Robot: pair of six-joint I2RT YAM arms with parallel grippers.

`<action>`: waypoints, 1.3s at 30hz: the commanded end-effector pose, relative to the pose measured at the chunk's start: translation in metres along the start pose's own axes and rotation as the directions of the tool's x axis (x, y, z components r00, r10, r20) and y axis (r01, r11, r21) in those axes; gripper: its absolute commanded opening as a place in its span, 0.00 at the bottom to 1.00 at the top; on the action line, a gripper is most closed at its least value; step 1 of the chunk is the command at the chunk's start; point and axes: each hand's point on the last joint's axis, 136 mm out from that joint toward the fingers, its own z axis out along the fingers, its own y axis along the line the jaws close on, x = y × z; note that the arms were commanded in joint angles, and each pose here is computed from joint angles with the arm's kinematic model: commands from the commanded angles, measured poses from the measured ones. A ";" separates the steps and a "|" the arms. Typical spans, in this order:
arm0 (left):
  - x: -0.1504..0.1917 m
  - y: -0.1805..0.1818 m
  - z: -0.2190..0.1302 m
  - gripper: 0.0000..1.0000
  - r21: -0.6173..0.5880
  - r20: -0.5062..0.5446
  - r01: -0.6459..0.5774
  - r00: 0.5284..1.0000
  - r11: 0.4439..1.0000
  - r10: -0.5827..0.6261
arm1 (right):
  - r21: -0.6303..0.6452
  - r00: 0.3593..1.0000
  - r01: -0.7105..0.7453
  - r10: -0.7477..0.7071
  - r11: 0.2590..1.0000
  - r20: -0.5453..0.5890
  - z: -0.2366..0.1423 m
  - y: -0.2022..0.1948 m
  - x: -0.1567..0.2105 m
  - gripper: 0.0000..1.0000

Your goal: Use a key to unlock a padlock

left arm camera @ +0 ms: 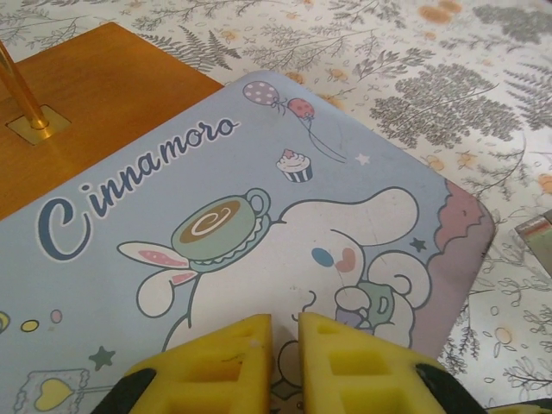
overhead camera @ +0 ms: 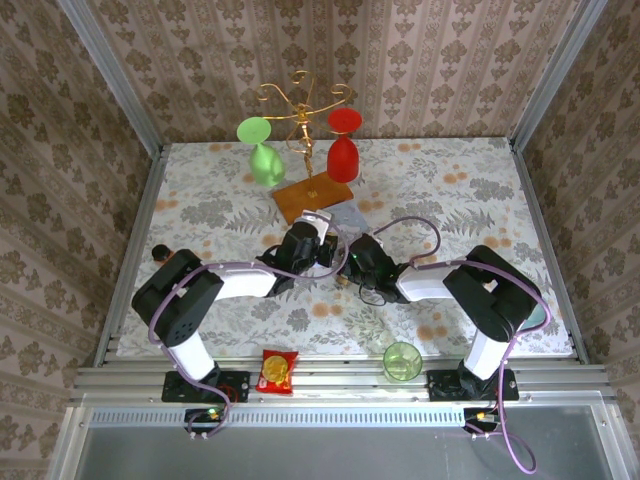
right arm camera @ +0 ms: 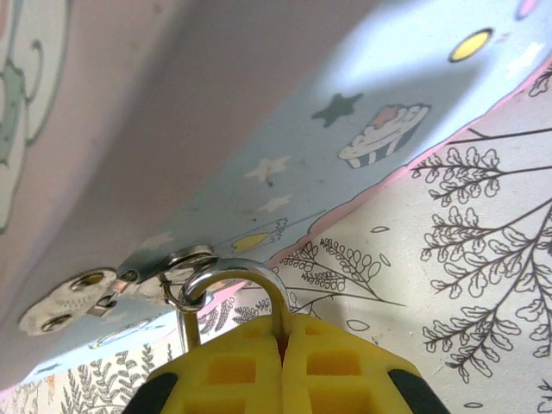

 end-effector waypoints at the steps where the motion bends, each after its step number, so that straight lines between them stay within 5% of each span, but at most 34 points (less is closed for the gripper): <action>1: 0.058 0.017 -0.003 0.16 -0.015 -0.169 0.035 0.985 0.999 -0.037 | 0.104 0.993 -0.059 0.048 0.993 0.108 -0.003 -0.017 -0.019 0.00; 15: 0.076 0.025 -0.005 0.15 -0.015 -0.202 -0.015 0.979 1.000 0.011 | 0.103 0.973 -0.050 0.026 0.993 0.229 -0.022 0.003 -0.053 0.00; 26: 0.083 0.026 -0.005 0.14 -0.017 -0.210 -0.015 0.978 1.000 0.011 | -0.023 0.953 -0.183 0.183 0.983 0.240 -0.008 -0.001 -0.065 0.00; 39: 0.080 0.030 -0.012 0.14 -0.035 -0.208 -0.046 0.977 0.998 0.038 | 0.019 0.945 -0.172 0.160 0.985 0.287 -0.026 -0.011 -0.079 0.00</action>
